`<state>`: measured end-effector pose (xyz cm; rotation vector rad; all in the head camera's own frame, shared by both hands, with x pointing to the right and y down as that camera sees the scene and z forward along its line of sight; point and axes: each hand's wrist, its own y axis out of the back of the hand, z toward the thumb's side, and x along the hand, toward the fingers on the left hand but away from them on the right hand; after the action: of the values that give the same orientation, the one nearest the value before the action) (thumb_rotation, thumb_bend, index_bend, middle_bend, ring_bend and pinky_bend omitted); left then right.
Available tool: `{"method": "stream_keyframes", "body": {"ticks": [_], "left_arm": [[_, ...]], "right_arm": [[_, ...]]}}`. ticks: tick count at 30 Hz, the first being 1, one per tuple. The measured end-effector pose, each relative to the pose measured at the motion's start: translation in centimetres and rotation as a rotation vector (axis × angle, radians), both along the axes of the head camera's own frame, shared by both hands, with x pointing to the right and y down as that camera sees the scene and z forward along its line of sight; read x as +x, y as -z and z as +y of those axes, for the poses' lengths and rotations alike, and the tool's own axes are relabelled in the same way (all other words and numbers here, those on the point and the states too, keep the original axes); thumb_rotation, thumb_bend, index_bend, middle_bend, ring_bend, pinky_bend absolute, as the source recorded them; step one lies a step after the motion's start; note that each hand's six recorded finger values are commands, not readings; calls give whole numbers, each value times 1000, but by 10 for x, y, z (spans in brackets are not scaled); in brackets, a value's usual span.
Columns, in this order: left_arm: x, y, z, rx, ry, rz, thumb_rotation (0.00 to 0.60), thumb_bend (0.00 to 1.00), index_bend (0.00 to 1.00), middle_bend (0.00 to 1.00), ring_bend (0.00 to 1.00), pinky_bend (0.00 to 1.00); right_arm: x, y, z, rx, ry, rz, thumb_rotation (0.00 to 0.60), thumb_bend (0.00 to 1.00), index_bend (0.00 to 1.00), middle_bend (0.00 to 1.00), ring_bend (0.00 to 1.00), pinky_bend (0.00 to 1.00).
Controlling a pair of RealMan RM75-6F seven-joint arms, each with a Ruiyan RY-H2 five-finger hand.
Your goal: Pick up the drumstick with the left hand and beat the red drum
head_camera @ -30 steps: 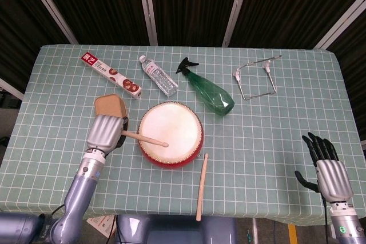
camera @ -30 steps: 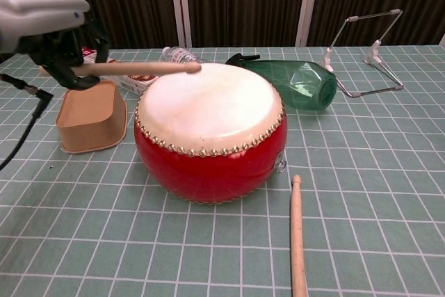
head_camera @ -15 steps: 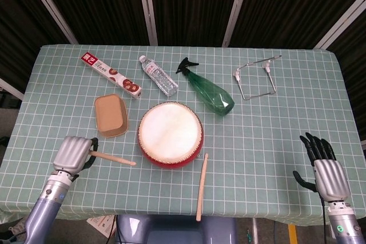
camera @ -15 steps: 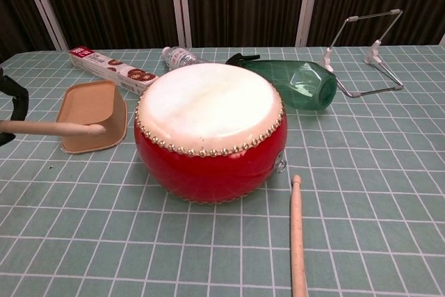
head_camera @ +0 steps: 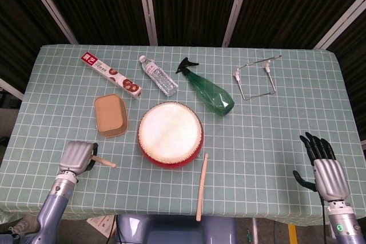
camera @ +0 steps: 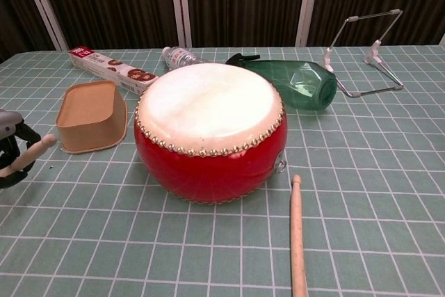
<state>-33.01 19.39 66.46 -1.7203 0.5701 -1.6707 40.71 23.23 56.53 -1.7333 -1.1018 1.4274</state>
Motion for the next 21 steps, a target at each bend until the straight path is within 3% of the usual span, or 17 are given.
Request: {"method": "stream_keyframes", "body": {"ticks": [10, 21], "left_arm": [[-5, -5, 7, -50, -34, -57, 600, 214, 298, 343, 399, 506], [-8, 12, 4, -28, -5, -11, 600, 170, 125, 144, 199, 351]], "right_arm": [[0, 0, 0, 0, 3, 2, 600, 322, 0, 0, 0, 1], [0, -1, 1, -4, 6, 5, 600, 322, 0, 0, 0, 1]]}}
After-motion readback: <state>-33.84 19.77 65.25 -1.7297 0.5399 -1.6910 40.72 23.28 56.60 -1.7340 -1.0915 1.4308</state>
